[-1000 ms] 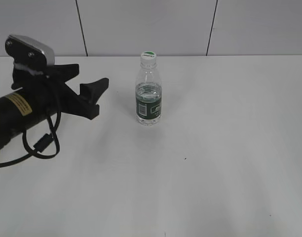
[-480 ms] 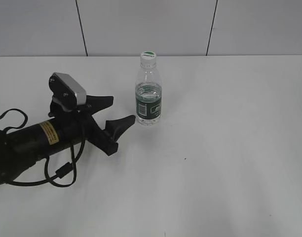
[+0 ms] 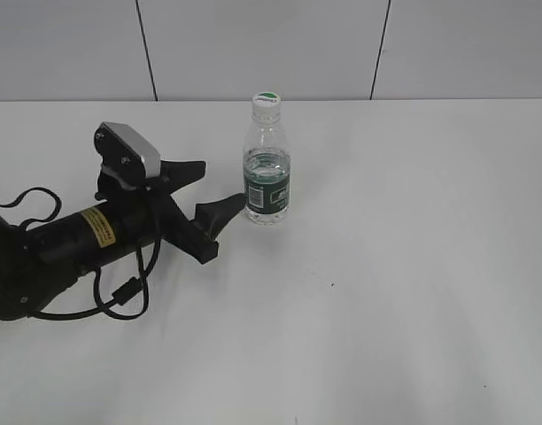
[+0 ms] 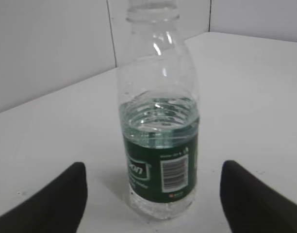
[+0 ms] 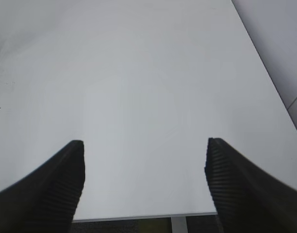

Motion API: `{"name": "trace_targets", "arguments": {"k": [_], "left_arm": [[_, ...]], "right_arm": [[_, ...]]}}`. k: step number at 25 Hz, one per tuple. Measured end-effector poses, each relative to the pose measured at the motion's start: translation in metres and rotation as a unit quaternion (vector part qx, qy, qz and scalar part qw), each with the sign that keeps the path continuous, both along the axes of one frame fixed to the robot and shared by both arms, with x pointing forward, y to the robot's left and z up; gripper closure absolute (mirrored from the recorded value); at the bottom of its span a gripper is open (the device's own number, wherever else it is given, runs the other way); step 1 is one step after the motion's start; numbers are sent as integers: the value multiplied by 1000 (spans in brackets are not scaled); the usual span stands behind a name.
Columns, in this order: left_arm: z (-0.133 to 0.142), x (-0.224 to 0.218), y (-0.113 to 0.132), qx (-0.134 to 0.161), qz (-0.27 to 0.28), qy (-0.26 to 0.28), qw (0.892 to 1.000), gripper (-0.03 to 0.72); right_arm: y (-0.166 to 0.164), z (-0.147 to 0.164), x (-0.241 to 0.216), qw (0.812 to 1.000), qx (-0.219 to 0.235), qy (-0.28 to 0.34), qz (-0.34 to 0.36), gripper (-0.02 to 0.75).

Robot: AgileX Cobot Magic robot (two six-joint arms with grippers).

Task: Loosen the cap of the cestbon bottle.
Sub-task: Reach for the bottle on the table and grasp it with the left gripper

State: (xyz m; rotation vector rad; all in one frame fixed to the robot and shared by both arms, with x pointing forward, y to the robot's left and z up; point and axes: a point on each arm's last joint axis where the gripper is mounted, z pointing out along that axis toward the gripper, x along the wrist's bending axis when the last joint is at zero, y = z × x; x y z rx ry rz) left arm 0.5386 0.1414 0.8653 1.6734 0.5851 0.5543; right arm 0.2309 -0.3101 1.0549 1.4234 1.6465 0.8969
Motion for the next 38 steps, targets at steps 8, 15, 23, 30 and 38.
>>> {"name": "trace_targets", "arguments": {"k": [8,15,23,30,38], "left_arm": [[-7,7,0,-3,14,4,1000,85],[1,17,-5,-20,10,-9,1000,91],[-13,29,-12,-21,-3,-7,1000,95],[-28,35,-38,-20,-41,-11,999,98],[-36,48,-55,-33,-31,-21,999,98]], "right_arm": [[0,0,0,1000,0,0,0,148],[0,0,0,1000,0,0,0,148],[0,0,0,1000,0,0,0,148],[0,0,0,1000,0,0,0,148],[0,0,0,1000,0,0,0,148]]}}
